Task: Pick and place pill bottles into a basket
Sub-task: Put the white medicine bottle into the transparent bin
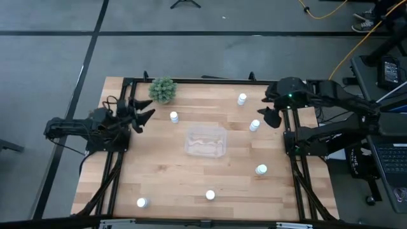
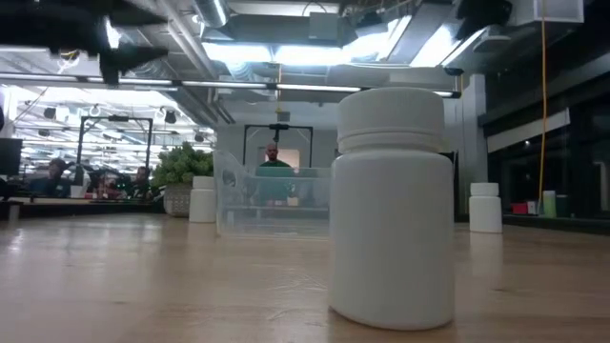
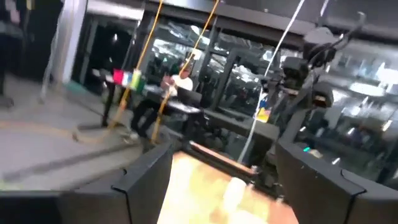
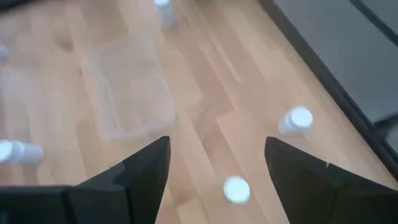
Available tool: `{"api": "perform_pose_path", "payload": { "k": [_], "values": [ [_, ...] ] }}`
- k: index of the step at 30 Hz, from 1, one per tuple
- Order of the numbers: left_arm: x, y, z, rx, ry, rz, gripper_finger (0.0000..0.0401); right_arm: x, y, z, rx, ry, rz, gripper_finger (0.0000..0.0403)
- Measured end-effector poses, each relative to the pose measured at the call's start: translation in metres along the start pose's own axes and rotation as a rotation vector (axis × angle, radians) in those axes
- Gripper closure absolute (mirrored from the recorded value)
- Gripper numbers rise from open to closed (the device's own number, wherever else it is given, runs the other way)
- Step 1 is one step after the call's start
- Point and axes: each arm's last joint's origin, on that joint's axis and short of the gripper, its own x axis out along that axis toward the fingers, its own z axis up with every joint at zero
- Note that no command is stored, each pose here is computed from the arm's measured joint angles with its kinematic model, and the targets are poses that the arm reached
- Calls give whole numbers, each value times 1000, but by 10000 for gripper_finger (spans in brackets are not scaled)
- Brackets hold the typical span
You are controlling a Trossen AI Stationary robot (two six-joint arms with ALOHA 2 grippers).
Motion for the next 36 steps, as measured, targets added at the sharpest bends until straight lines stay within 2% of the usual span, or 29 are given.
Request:
{"api": "perform_pose_path", "payload": {
  "k": [3, 7, 10, 14, 20, 24, 36],
  "values": [
    [11, -12, 27, 134, 59, 13, 112, 4, -4, -7, 8, 66, -33, 140],
    [36, -31, 50, 312, 236, 18, 93, 24, -12, -23, 45, 223, -90, 140],
    [59, -45, 56, 419, 352, 7, 75, 43, -14, -33, 64, 294, -72, 140],
    [86, -58, 57, 524, 428, -25, 48, 72, -18, -42, 99, 341, -18, 133],
    [110, -62, 50, 536, 497, -55, 20, 116, -30, -58, 152, 479, 0, 74],
    [116, -62, 49, 521, 511, -61, 17, 139, -39, -66, 157, 578, -54, 39],
    [117, -63, 49, 454, 505, -41, 19, 195, -45, -67, 112, 614, -73, 34]
  ]
}}
